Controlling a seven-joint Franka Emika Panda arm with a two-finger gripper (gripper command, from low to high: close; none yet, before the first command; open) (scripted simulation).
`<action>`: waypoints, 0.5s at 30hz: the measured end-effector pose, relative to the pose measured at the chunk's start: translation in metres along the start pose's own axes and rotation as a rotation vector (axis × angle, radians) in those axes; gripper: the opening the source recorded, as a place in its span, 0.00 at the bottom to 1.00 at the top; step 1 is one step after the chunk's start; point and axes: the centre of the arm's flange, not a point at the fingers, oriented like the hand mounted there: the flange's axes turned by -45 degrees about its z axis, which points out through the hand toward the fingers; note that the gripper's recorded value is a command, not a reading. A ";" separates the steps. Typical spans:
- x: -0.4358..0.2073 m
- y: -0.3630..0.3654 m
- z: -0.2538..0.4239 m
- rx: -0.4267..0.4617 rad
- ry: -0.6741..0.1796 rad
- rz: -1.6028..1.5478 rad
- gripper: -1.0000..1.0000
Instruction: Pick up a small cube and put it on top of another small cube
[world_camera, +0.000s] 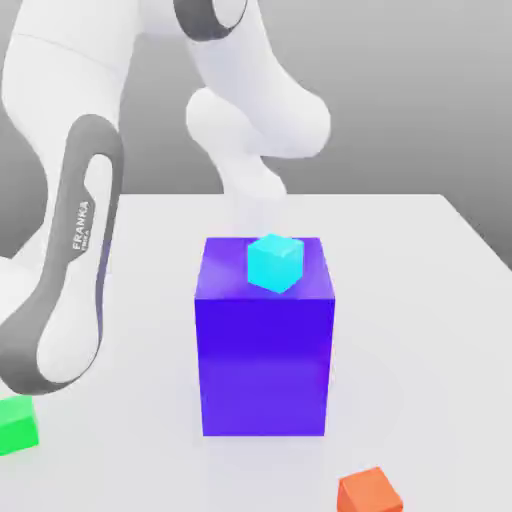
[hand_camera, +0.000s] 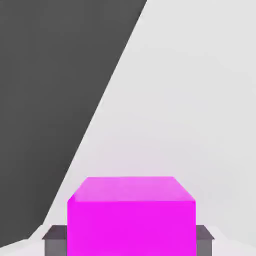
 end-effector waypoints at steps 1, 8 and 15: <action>0.000 0.000 0.007 -0.001 0.000 0.001 0.00; -0.006 0.022 -0.065 0.004 -0.004 0.069 0.00; -0.041 0.099 -0.102 0.003 -0.003 0.317 0.00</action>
